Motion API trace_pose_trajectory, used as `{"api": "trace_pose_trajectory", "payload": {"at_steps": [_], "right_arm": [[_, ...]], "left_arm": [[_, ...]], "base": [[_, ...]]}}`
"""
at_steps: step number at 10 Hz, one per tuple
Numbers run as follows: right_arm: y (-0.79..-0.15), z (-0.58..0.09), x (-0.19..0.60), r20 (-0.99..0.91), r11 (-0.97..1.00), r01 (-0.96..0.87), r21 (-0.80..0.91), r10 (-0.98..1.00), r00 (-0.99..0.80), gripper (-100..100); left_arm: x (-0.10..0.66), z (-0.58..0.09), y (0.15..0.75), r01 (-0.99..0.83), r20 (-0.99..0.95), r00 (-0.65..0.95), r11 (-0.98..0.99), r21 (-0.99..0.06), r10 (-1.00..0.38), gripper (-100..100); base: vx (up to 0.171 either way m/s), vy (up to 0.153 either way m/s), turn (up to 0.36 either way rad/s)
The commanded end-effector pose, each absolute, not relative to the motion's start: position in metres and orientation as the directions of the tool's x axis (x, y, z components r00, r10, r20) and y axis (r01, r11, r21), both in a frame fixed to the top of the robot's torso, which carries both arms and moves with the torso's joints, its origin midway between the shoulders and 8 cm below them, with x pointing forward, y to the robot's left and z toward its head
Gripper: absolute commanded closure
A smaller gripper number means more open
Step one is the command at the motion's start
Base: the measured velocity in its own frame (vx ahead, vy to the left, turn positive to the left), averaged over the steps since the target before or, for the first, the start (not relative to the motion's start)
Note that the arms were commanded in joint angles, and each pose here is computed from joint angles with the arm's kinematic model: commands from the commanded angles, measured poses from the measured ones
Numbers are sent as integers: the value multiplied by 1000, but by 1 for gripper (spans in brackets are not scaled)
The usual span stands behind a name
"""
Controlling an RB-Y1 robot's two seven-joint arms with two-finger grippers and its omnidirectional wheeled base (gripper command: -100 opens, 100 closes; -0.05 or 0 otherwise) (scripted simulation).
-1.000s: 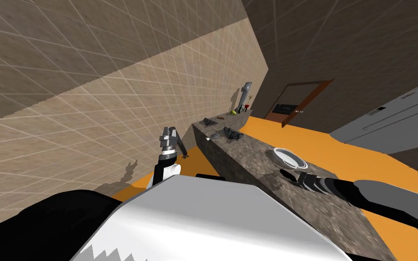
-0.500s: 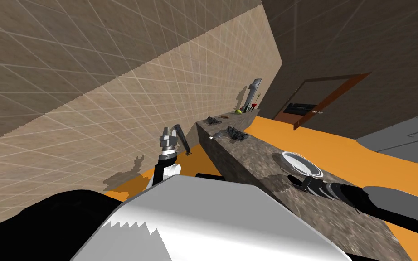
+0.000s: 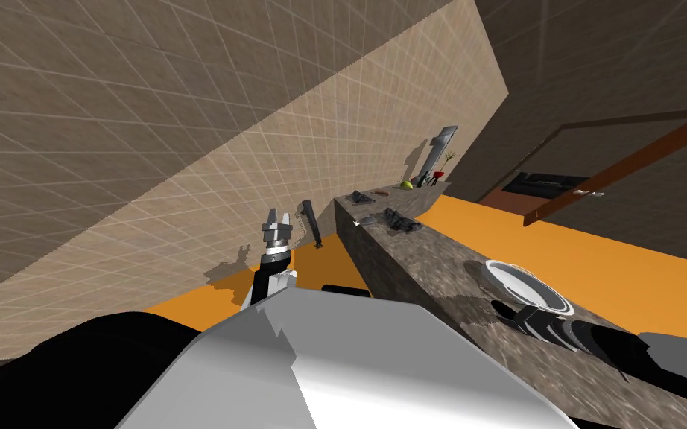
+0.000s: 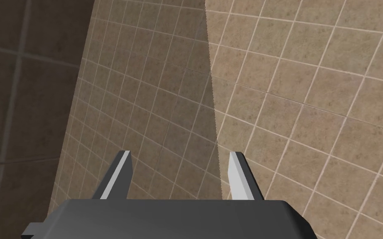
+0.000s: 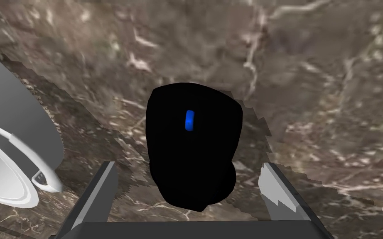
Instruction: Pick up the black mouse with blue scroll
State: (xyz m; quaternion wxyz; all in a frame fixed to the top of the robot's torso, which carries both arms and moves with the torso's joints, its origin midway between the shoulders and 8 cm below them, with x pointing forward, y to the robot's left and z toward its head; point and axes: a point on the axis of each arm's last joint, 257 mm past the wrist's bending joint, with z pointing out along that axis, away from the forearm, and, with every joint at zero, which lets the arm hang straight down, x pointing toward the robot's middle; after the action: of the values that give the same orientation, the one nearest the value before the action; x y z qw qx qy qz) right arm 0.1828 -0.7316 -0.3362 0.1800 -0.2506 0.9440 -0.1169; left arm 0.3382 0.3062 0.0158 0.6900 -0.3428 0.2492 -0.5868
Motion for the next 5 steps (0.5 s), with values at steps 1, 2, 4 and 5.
{"api": "trace_pose_trajectory", "payload": {"at_steps": [1,2,4,5], "right_arm": [[-741,-339,170,-280,863,-393,-316,-481,-831,-100],[-747,-341,162,-279,872,-371,-319,-460,-843,-100],[-743,-341,166,-276,867,-384,-318,-472,-837,100],[-743,-341,166,-276,867,-384,-318,-472,-837,100]], "left_arm": [[338,16,306,639,58,187,76,-766,-981,0],[338,16,306,639,58,187,76,-766,-981,0],[338,16,306,639,58,187,77,-766,-981,0],[338,16,306,639,58,187,77,-766,-981,0]], "base": [[-98,-9,278],[-95,13,315],[-25,5,23],[0,0,0]]}}
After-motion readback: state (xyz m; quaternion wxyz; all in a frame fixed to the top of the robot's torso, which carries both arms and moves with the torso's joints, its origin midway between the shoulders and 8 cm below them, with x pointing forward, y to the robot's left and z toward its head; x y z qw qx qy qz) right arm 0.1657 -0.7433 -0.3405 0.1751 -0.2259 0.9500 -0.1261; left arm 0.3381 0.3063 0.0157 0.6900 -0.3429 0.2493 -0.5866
